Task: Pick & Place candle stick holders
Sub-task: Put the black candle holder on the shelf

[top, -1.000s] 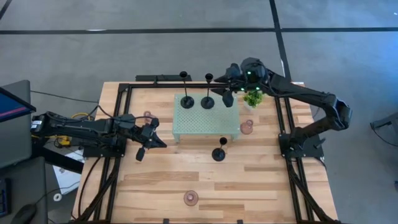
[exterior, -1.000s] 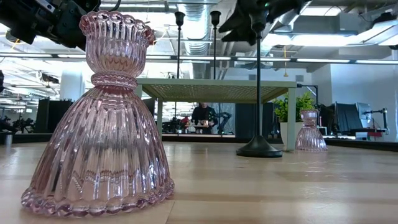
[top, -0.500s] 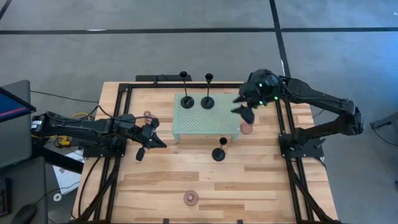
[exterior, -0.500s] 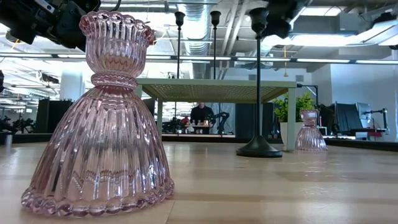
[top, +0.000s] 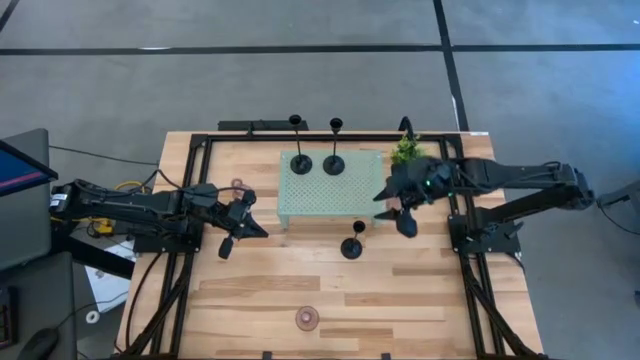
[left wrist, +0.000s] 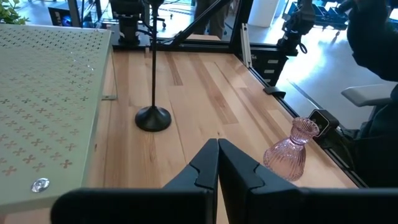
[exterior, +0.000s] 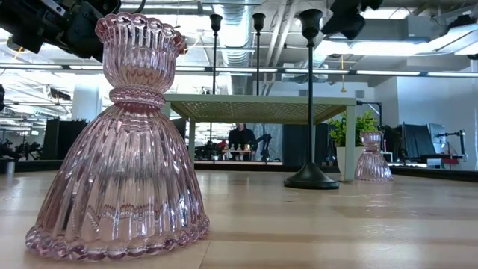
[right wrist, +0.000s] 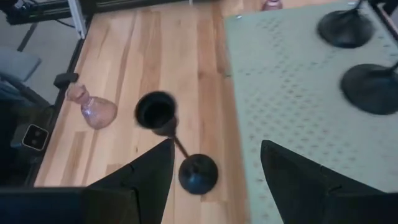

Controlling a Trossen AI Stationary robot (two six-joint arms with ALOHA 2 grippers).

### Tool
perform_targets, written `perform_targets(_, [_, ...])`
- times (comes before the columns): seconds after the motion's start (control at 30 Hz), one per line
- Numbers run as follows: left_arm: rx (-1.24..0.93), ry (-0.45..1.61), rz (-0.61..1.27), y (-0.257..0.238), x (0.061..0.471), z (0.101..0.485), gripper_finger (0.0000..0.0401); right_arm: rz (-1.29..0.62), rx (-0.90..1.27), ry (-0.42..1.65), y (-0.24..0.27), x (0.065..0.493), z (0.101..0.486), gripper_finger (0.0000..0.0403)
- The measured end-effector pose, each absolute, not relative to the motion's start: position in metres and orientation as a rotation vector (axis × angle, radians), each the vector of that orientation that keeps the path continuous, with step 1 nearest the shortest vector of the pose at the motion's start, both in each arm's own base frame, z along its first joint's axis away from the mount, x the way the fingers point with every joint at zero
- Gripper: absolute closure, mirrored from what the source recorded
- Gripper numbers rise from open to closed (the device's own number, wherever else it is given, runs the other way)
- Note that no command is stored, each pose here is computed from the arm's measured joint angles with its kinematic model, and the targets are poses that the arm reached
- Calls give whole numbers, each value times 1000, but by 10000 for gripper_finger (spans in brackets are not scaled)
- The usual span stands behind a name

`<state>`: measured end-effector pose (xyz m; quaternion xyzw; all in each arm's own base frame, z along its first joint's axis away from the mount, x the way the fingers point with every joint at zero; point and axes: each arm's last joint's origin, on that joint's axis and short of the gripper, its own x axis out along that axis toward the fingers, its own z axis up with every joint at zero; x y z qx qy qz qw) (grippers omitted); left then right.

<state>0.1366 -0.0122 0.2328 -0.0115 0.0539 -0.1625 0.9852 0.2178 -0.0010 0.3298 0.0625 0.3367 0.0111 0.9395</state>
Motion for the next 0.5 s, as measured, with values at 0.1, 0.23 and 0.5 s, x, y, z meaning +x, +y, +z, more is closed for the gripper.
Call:
perform_targets(0.1, [-23, 109, -326, -12, 137, 233, 391, -3, 164, 690, 6, 214, 312, 173])
perform_targets(0.23, [-23, 108, -326, -12, 137, 233, 391, -32, 215, 701, 14, 208, 292, 173])
perform_targets(0.5, [-23, 109, -326, -12, 137, 233, 391, -44, 263, 663, 34, 201, 261, 173])
